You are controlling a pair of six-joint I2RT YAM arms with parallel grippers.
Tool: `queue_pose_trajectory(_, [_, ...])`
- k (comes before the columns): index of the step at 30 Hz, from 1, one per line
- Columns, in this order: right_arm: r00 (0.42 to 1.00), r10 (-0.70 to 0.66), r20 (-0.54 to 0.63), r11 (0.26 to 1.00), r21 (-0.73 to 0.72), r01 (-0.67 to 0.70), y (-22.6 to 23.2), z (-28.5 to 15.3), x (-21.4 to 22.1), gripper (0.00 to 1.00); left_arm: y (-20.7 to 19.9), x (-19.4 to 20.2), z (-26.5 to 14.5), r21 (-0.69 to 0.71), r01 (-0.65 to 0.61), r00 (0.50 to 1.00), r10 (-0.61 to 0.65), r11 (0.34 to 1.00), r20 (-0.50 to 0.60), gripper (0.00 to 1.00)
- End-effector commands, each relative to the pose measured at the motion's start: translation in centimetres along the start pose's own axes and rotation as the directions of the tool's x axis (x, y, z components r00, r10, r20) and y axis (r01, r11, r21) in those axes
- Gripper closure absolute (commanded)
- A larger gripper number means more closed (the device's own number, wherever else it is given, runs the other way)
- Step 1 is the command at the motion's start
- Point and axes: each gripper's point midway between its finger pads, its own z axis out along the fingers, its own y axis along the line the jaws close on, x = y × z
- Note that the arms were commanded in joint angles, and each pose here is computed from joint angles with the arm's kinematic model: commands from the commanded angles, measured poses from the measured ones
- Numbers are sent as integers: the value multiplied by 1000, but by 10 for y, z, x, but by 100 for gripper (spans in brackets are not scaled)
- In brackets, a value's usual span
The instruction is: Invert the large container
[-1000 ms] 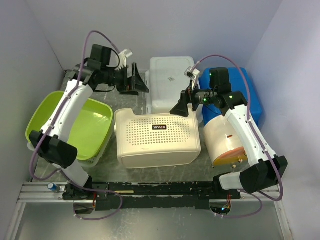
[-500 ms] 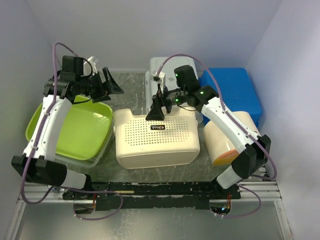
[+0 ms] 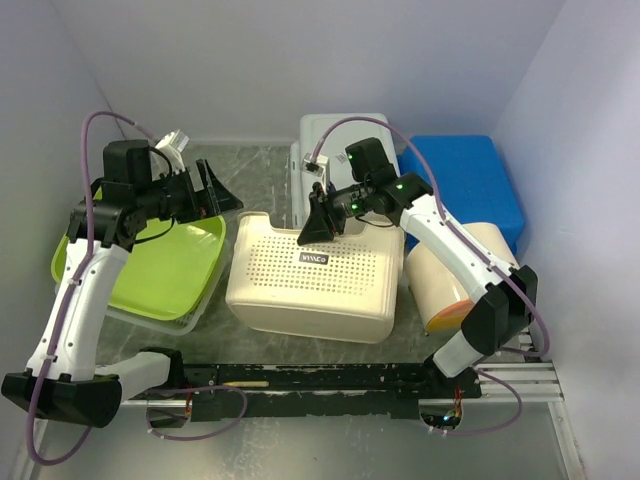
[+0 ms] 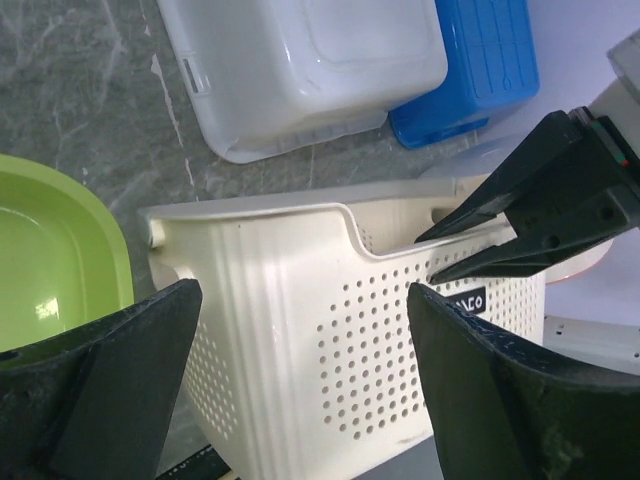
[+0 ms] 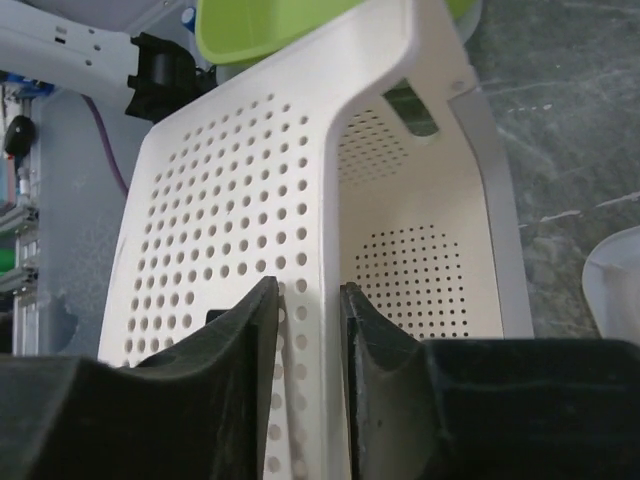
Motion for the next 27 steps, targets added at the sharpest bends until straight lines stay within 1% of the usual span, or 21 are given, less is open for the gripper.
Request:
queue_pose_trajectory(1, [995,54,-82,999,5,-54,-8,2,19,78,-8,-8,0,49,-113,993,112,992,32,5])
queue_pose_trajectory(4, [987,142,-69,990,-12,-143,-17,1,17,88,-6,-3,0,44,-131,991,130,990,21,6])
queue_pose_trajectory(6, [975,214,-53,976,-34,-216,-22,-1,15,99,-4,3,0,37,-131,991,131,991,-4,6])
queue_pose_trajectory(7, [968,248,-43,967,-50,-250,-23,-3,14,100,-2,8,-1,34,-123,992,123,992,-21,6])
queue_pose_trajectory(9, [951,309,-15,948,-70,-309,-32,-10,14,100,-3,17,-3,42,-114,992,116,993,-44,6])
queue_pose_trajectory(13, [919,394,13,914,-106,-391,-40,-15,16,100,-13,38,-12,104,-119,991,124,987,-42,7])
queue_pose_trajectory(16, [888,459,15,883,-121,-454,-47,-14,25,100,-16,57,-21,35,-135,987,137,990,-84,8])
queue_pose_trajectory(17, [875,483,15,869,-129,-478,-50,-14,28,100,-18,61,-26,12,-140,987,141,990,-77,8])
queue_pose_trajectory(19, [846,533,14,837,-154,-524,-56,-14,32,100,-22,68,-40,11,-149,988,150,989,-39,7])
queue_pose_trajectory(20, [836,549,24,827,-164,-538,-60,-16,32,100,-20,72,-43,8,-145,989,146,989,-32,6])
queue_pose_trajectory(21, [810,586,30,800,-179,-572,-61,-18,31,100,-14,80,-43,0,-138,990,138,990,-40,5])
queue_pose_trajectory(24, [763,641,83,755,-251,-606,-64,-28,19,100,-6,99,-40,16,-123,990,124,992,-67,6])
queue_pose_trajectory(27, [733,669,125,730,-297,-615,-67,-38,10,100,-8,104,-40,53,-133,989,136,990,-54,5])
